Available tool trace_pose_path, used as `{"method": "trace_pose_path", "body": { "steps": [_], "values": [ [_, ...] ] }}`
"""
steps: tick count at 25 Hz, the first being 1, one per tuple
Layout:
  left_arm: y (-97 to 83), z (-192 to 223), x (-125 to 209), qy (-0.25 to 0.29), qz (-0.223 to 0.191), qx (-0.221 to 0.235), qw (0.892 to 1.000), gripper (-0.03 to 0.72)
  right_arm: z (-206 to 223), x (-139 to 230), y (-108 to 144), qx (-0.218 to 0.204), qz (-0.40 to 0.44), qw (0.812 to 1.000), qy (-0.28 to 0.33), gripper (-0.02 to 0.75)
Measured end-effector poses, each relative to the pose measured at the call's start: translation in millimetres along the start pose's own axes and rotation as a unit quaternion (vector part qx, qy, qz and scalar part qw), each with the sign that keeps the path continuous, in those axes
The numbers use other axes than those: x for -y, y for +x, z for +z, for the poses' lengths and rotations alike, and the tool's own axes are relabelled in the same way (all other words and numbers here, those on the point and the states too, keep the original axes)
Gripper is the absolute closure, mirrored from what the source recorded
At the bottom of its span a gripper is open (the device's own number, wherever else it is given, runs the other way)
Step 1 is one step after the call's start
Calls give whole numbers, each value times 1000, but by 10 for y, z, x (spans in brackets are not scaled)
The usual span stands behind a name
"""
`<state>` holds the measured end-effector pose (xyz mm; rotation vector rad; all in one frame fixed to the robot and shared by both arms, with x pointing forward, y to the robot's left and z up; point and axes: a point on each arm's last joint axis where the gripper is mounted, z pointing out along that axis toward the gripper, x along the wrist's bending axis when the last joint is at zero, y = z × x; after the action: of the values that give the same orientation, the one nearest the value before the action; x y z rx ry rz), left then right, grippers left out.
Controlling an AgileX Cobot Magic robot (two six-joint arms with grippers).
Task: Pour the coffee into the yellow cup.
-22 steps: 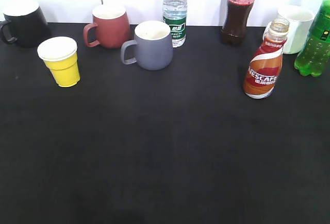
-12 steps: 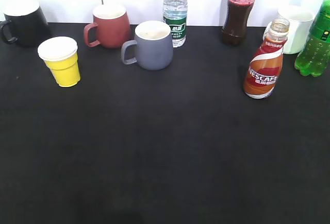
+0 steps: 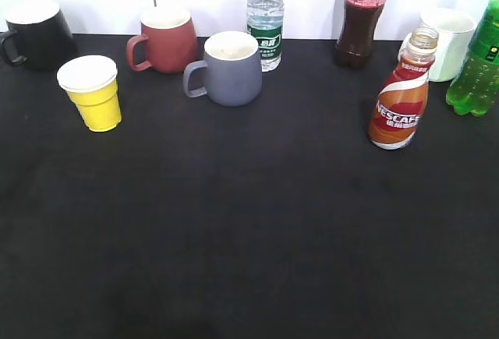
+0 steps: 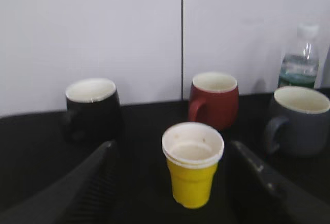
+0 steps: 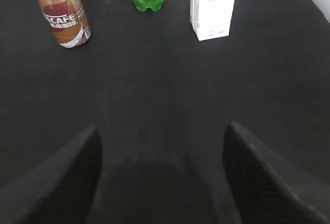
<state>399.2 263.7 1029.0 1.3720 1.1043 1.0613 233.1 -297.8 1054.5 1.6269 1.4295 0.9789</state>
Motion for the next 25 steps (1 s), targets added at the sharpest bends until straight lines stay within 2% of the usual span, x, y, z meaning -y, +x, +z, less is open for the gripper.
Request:
{"method": "trace_pose_path", "body": {
  "steps": [2, 6, 15, 18, 19, 20, 22, 25],
  "values": [
    [-89, 204, 210, 42, 7, 12, 999, 197, 0, 0, 0, 0, 0, 1000, 0, 168],
    [-172, 470, 494, 68, -23, 9, 997, 197, 0, 0, 0, 0, 0, 1000, 0, 168],
    [-222, 644, 816, 110, 6, 18, 994, 197, 0, 0, 0, 0, 0, 1000, 0, 168],
    [-282, 674, 871, 108, -2, 46, 993, 197, 0, 0, 0, 0, 0, 1000, 0, 168],
    [-301, 689, 901, 107, -4, 55, 993, 188, 0, 0, 0, 0, 0, 1000, 0, 168],
    [-310, 731, 973, 110, -8, 55, 992, 106, 0, 0, 0, 0, 0, 1000, 0, 168],
    [-320, 851, 1019, 116, -14, 46, 992, 26, 0, 0, 0, 0, 0, 1000, 0, 168],
    [-348, 1149, 1083, 117, -22, 30, 992, 15, 0, 0, 0, 0, 0, 1000, 0, 168]
  ]
}}
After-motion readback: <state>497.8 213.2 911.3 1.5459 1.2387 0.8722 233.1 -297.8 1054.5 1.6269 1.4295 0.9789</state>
